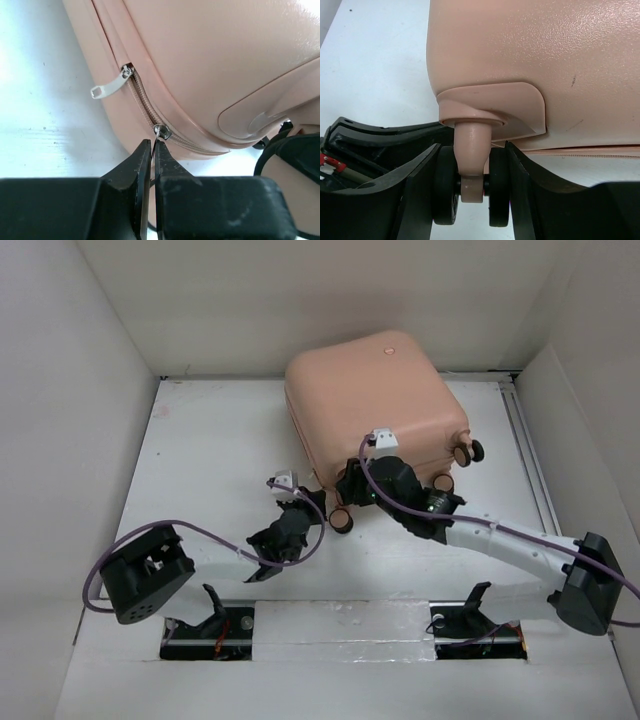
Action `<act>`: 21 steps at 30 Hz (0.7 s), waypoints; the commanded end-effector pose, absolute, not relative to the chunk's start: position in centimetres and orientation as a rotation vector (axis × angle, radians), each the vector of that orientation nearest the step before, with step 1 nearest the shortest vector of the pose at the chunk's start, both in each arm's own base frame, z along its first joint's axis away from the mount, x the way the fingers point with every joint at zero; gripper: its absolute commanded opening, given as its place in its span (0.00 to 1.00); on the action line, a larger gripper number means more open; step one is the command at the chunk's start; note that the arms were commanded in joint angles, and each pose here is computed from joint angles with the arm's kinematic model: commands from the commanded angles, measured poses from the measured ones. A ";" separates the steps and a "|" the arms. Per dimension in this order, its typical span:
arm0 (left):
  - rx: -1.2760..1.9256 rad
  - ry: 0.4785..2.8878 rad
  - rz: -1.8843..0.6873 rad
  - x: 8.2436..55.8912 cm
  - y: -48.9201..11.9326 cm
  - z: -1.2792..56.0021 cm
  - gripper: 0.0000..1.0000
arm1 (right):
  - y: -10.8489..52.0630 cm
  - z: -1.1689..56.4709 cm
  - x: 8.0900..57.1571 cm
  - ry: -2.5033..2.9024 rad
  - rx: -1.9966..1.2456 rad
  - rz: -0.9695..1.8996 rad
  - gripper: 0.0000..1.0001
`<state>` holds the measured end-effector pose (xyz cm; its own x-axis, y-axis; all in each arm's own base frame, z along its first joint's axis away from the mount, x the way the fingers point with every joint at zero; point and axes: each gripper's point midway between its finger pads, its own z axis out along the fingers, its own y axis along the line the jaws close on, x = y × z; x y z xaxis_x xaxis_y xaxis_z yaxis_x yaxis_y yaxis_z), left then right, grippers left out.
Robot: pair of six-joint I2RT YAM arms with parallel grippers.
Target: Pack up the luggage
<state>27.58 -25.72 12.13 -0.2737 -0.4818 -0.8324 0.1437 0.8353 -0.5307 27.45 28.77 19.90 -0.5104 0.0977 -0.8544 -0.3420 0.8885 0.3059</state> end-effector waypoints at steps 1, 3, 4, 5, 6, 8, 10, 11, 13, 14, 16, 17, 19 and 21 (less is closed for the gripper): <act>-0.349 1.752 -0.373 28.2 -20.5 10.7 0.00 | 25.0 20.1 28.8 2.021 -0.142 0.405 0.00; -0.367 1.764 -0.317 28.3 -19.3 10.2 0.00 | 25.1 20.1 28.4 2.023 -0.152 0.423 0.00; -0.371 1.785 -0.288 28.2 -18.6 9.6 0.00 | 25.1 20.0 28.1 2.025 -0.161 0.438 0.00; -0.387 1.794 -0.263 28.4 -18.0 9.2 0.00 | 25.3 20.8 28.0 2.004 -0.160 0.469 0.00; -0.410 1.801 -0.238 28.6 -17.1 8.8 0.00 | 25.5 20.2 27.7 2.017 -0.188 0.478 0.00; -0.473 1.800 -0.199 29.9 -15.2 8.7 0.00 | 25.7 20.6 27.4 2.009 -0.194 0.490 0.00; -0.513 1.802 -0.194 31.2 -13.9 8.9 0.00 | 25.7 20.5 27.1 2.012 -0.202 0.499 0.00; -0.523 1.779 -0.194 31.6 -13.5 9.5 0.00 | 25.8 20.4 27.0 2.015 -0.210 0.510 0.00; -0.529 1.750 -0.201 32.6 -13.5 10.9 0.00 | 26.2 20.1 26.6 2.018 -0.227 0.524 0.00; -0.530 1.731 -0.195 33.2 -13.3 11.7 0.00 | 26.4 20.1 26.4 2.021 -0.237 0.537 0.00; -0.545 1.719 -0.203 34.3 -13.5 13.0 0.00 | 27.0 20.1 26.1 2.010 -0.251 0.565 0.00; -0.542 1.734 -0.213 34.9 -13.6 13.0 0.00 | 27.7 20.3 25.6 2.005 -0.273 0.593 0.00; -0.569 1.760 -0.225 35.1 -14.0 13.3 0.00 | 28.4 20.4 25.4 1.997 -0.291 0.621 0.00; -0.564 1.784 -0.259 34.7 -14.4 13.4 0.17 | 29.9 20.6 24.5 1.985 -0.334 0.678 0.00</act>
<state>34.50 -13.87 12.07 -0.1821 -0.4788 -0.8588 -0.2480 0.8676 -0.4311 26.08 28.10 20.01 -0.4908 0.0722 -0.8683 -0.4095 0.8605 0.3030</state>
